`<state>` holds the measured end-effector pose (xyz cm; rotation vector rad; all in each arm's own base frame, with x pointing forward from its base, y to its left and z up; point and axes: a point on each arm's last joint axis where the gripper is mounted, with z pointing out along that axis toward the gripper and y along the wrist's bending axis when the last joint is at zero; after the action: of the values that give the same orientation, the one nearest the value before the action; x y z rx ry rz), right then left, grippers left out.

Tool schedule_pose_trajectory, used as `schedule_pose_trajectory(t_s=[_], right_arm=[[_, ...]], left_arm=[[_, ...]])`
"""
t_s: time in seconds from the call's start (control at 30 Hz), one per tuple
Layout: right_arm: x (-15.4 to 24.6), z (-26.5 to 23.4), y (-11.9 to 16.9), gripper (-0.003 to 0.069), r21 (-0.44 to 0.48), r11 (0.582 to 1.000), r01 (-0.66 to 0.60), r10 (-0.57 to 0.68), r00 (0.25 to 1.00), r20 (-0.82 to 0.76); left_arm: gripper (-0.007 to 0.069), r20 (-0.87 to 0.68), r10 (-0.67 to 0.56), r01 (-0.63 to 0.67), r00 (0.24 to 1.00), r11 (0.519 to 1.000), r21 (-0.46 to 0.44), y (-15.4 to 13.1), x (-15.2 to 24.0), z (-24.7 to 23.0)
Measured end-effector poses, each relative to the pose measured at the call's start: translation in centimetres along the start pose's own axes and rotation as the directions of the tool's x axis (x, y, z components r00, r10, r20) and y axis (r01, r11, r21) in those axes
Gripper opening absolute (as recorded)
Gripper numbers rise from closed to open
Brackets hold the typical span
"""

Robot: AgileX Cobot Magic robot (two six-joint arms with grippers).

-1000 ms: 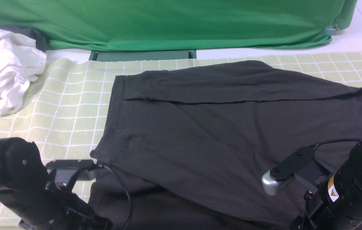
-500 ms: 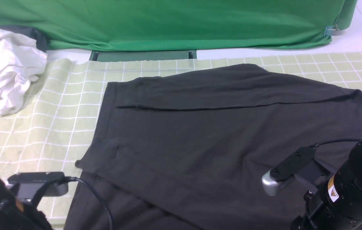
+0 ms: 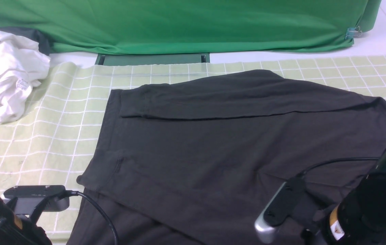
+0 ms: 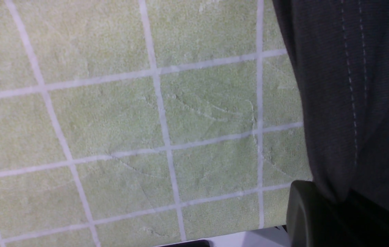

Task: Fold a long-sleeved shirt over a green coffee tablecloth.
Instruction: 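Grab the top left corner of the dark shirt with the left gripper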

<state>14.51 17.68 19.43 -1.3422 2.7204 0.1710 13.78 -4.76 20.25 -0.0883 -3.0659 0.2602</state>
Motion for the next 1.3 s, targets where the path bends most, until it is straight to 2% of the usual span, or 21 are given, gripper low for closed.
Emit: schedule_pose_trajectory(t_s=[0.3,0.4,0.47,0.53,0.57,0.6,0.63,0.67,0.83,1.3], right_arm=[[-0.3,1.3,-0.2,0.0452,0.029,1.000,0.002,-0.001,0.999,-0.038],[-0.4,2.0,-0.2,0.0426,0.030,1.000,0.003,-0.001,0.998,-0.069],[-0.4,2.5,-0.3,0.0340,0.035,0.999,0.009,-0.006,0.996,-0.092],[-0.4,2.7,-0.4,0.0213,0.039,0.999,0.013,-0.009,0.995,-0.103],[-0.4,2.7,-0.4,0.0200,0.040,0.999,0.014,-0.010,0.995,-0.104],[-0.3,2.7,-0.4,0.0085,0.040,0.999,0.016,-0.011,0.993,-0.116],[-0.2,2.7,-0.4,0.0077,0.040,0.999,0.016,-0.011,0.993,-0.120],[0.0,2.7,-0.4,0.0039,0.038,0.999,0.016,-0.010,0.990,-0.144],[0.7,2.3,-0.2,0.0030,0.042,0.999,-0.021,0.029,0.978,-0.205],[2.2,-0.6,0.1,0.0039,0.054,0.994,-0.094,0.104,0.971,-0.216]], left_arm=[[0.0005,-0.001,0.001,-0.001,1.000,1.000,-0.002,0.0,0.0,0.0],[0.0005,-0.001,0.001,-0.001,1.000,1.000,-0.002,0.0,0.0,0.0],[0.0005,0.000,0.001,-0.001,1.000,1.000,-0.002,0.0,0.0,0.0],[0.0005,0.000,0.001,-0.001,1.000,1.000,-0.002,0.0,0.0,0.0],[0.0005,0.000,0.001,-0.001,1.000,1.000,-0.002,0.0,0.0,0.0],[0.0005,0.000,0.001,-0.001,1.000,1.000,-0.002,0.0,0.0,0.0],[0.0005,0.000,0.001,-0.001,1.000,1.000,-0.003,0.0,0.0,0.0],[0.0005,0.000,0.002,-0.002,1.000,1.000,-0.006,0.1,0.0,0.0],[0.0005,0.004,-0.005,0.005,1.000,1.000,-0.015,0.1,0.0,0.0],[0.0007,0.004,-0.014,0.014,1.000,1.000,-0.016,0.2,0.0,0.0]])
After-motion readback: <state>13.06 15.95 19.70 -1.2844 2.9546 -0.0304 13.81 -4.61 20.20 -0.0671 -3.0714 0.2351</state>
